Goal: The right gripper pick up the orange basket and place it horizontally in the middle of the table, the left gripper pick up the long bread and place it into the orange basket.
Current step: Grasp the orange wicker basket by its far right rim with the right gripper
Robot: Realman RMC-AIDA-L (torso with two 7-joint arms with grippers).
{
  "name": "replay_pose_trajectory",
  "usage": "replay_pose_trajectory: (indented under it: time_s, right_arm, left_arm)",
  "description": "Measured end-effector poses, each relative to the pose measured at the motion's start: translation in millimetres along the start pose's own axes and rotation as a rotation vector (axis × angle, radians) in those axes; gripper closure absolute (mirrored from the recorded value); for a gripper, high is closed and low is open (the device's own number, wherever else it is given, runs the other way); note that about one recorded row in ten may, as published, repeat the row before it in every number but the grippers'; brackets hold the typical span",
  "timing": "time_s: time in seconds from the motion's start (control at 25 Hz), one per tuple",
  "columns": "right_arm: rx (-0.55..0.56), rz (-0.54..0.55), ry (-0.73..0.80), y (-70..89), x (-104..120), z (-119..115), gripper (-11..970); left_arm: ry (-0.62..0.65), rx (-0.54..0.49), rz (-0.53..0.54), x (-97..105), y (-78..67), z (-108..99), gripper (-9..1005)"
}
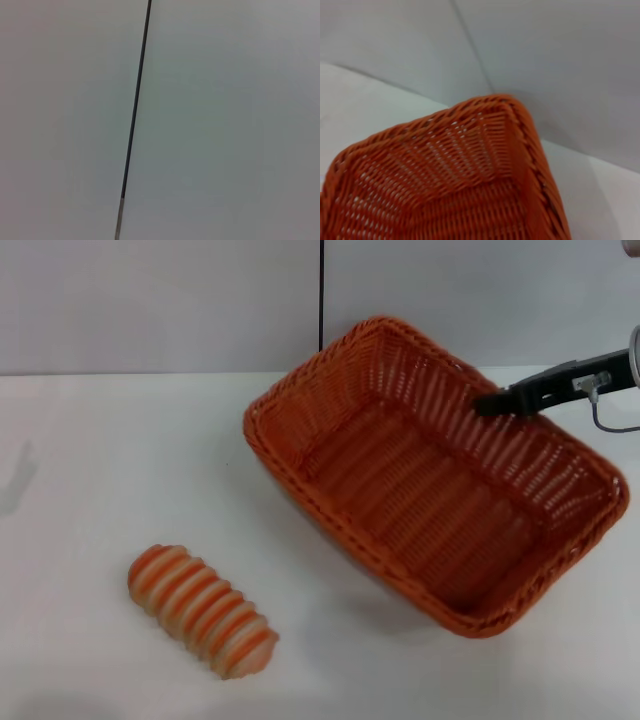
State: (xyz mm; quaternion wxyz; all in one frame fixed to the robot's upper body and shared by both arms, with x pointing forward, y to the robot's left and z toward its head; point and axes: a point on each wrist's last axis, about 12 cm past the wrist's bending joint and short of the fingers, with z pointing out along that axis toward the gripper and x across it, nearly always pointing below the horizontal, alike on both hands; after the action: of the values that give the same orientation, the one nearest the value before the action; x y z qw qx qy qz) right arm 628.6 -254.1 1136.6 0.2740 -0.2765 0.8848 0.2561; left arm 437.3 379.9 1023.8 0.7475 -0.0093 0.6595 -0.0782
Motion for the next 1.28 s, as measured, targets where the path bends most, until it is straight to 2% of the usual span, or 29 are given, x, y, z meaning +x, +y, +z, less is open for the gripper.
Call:
replay_pose_trajectory:
  time_s: [0.16,0.4,0.72,0.84,0.96,1.04,1.08,1.24,1.28]
  right_arm:
    - [-0.034,-0.042,0.023,7.2,-4.5,1.0,804]
    - [-0.034,-0.111,0.061,13.6,-7.7,2.8,803]
    - [-0.013,-0.302,0.110,30.1,-22.2,3.1,803]
    - [0.008,-0.422,0.136,41.9,-32.7,4.9,802]
    - [0.026,-0.475,0.147,45.7,-37.8,4.6,802]
    - [0.037,-0.563,0.162,52.1,-44.0,5.1,801]
    - [0.037,-0.563,0.162,52.1,-44.0,5.1,801]
    - [0.019,-0.717,0.193,64.3,-47.3,13.5,800]
    - [0.019,-0.717,0.193,64.3,-47.3,13.5,800]
  left_arm:
    - [-0.005,0.001,-0.002,-0.6,-0.1,0.6,206]
    - [-0.011,0.005,-0.007,-0.8,-1.9,2.6,208]
    - [-0.003,0.005,-0.015,1.7,-4.1,-1.1,211]
    - [-0.003,0.005,-0.016,2.0,-4.4,-2.3,212]
    - [-0.005,0.005,-0.017,2.1,-4.9,-4.1,213]
    - [-0.022,0.004,-0.016,0.2,-3.9,-14.9,214]
    - [-0.022,0.004,-0.016,0.2,-3.9,-14.9,214]
    - [-0.022,0.004,-0.016,0.2,-3.9,-14.9,215]
    - [-0.022,0.004,-0.016,0.2,-3.9,-14.9,216]
